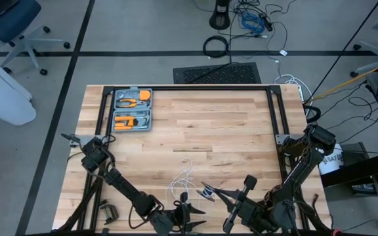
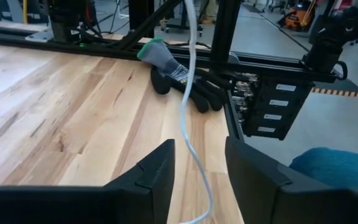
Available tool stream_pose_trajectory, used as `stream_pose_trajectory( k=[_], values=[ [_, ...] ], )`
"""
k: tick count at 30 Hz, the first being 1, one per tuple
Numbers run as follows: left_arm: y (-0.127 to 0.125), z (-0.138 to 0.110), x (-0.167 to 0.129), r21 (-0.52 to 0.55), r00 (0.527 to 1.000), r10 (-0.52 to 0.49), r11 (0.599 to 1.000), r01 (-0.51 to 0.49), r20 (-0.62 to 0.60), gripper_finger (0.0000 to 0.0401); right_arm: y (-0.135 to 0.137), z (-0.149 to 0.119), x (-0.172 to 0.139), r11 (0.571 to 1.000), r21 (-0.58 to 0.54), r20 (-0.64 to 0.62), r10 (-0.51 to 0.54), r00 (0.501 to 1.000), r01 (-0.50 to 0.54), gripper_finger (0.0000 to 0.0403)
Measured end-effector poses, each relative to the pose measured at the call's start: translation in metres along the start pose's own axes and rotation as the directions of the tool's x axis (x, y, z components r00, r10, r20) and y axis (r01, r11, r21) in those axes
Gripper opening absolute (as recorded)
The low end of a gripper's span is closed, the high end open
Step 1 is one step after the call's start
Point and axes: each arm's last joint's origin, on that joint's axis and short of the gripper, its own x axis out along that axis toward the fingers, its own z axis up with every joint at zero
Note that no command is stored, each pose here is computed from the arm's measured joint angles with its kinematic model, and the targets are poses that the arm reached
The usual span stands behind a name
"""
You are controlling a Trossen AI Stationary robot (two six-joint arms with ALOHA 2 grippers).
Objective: Coil cords
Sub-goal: Coil the white wire on the spool
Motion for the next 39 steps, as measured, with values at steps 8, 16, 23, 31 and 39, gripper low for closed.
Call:
stream_pose_trajectory(
  k=[8,16,23,31,39],
  values=[
    [0.005,0.001,0.004,-0.015,1.000,-0.015,1.000,0.015,-0.010,0.0125,0.001,0.000,0.000,1.000,0.000,0.011,0.019,1.000,-0.019,0.0000],
    [0.004,0.001,0.004,-0.015,0.999,-0.029,0.999,0.029,-0.014,0.0058,0.001,0.000,0.000,1.000,0.000,0.011,0.019,1.000,-0.019,0.0000],
    [0.006,0.001,0.005,-0.039,1.000,-0.023,0.999,0.022,-0.017,0.0008,0.001,0.000,0.000,1.000,0.000,0.011,0.019,1.000,-0.019,0.0000],
    [0.013,0.005,0.000,0.026,0.994,0.073,0.997,-0.071,-0.083,0.0003,0.001,0.000,-0.002,1.000,0.019,0.011,0.024,1.000,-0.024,0.0000],
    [0.035,0.045,-0.036,0.100,0.932,0.297,0.954,-0.282,-0.205,0.0002,0.002,0.001,-0.006,0.998,0.055,0.012,0.032,0.999,-0.033,0.0000]
  ],
)
